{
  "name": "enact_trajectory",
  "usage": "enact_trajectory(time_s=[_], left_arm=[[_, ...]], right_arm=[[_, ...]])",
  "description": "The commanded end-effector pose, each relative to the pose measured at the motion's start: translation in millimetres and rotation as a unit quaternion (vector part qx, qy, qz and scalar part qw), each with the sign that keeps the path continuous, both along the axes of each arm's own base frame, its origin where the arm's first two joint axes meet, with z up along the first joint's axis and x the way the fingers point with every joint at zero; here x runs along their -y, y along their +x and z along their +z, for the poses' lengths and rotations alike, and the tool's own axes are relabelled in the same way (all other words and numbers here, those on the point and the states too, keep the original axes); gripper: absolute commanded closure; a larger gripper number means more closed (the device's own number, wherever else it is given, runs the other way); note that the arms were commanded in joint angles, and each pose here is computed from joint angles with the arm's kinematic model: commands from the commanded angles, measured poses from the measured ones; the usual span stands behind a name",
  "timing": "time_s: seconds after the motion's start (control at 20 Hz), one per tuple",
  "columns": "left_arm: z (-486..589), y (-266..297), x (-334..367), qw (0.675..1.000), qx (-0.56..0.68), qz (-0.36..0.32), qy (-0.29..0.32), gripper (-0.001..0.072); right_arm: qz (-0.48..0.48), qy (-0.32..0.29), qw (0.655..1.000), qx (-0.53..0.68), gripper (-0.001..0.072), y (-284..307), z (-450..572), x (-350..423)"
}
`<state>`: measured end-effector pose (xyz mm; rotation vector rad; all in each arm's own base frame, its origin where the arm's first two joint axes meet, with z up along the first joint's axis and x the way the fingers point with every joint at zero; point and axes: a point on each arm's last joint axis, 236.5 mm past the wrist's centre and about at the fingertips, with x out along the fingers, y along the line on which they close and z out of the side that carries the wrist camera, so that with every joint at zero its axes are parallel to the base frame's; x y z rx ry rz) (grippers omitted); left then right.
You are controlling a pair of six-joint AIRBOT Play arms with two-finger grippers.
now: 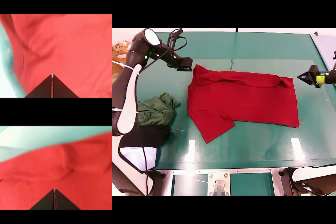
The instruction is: Fold the shirts.
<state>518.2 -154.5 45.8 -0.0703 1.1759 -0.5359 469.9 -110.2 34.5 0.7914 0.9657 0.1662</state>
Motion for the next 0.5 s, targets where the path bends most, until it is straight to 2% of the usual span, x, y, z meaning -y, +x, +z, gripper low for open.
enact_trajectory(time_s=[0.0, 0.2, 0.3, 0.4, 0.45], left_arm=[[-12.6, -42.1, -14.6, 0.995, -0.085, -0.032, 0.041, 0.0678], [-30.5, -77.3, -6.2, 0.989, -0.139, -0.044, 0.019, 0.0678], [-44.7, -108.5, -12.7, 0.987, -0.156, -0.041, 0.024, 0.0678], [-57.4, -138.4, -26.5, 0.987, -0.16, -0.009, 0.013, 0.0678], [-63.3, -151.7, -38.0, 0.987, -0.16, 0.016, 0.006, 0.0679]], right_arm=[[-0.015, 0.001, 0.999, -0.04, 0.0699, -56.0, 2.2, 12.7], [-0.088, -0.046, 0.991, -0.095, 0.07, -132.1, -18.1, 54.4], [-0.125, -0.035, 0.985, -0.115, 0.07, -161.8, -30.6, 66.8], [-0.148, -0.015, 0.98, -0.134, 0.0698, -184.1, -46.8, 70.3], [-0.155, -0.004, 0.977, -0.144, 0.0646, -193.1, -55.8, 69.8]])
